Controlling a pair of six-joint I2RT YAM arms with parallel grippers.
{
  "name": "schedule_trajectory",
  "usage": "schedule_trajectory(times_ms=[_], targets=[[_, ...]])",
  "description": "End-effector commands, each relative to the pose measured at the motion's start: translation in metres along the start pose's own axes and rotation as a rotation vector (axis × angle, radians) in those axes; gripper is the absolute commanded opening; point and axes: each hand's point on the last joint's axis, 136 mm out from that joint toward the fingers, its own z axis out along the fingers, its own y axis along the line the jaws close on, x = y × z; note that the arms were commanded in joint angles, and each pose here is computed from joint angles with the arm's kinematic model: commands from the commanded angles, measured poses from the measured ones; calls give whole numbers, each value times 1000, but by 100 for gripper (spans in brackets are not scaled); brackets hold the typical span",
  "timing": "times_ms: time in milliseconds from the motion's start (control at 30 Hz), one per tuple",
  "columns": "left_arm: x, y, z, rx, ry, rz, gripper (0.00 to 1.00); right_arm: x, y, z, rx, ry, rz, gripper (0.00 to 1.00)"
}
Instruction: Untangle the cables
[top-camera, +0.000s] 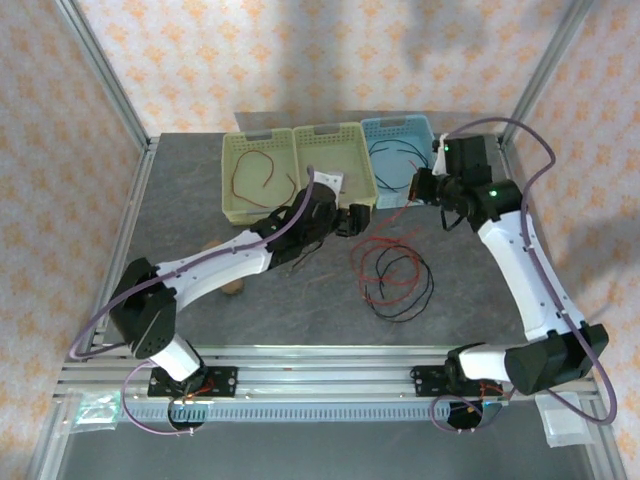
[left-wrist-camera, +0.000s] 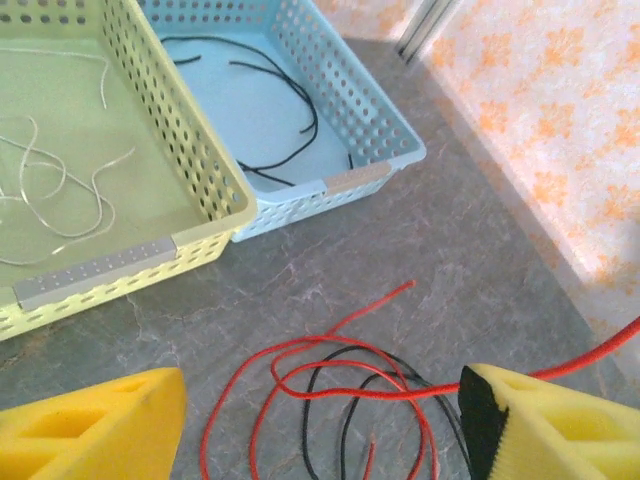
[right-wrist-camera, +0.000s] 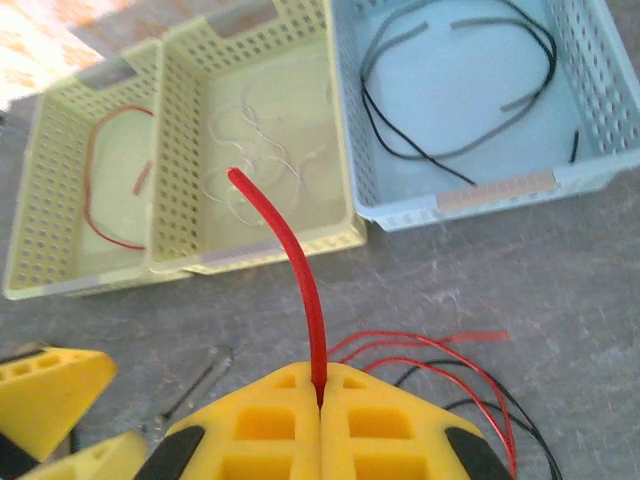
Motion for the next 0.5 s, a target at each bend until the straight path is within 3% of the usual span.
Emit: schedule_trajectory(times_ms=[0,200,233,467], targets=[[-28,-2,-19,32,-152,153,84,-7,3,-11,23,21,-40,0],[-37,15,-38,133,-284,192,92,-37,26,-30,-49,-7,7,0],[-37,10,-43,169,-301,217,96,-42,33,-34,-77,-12,19,0],[-33,-26,-59,369,-337,377,93,-67,69,-58,-240,-23,57,0]])
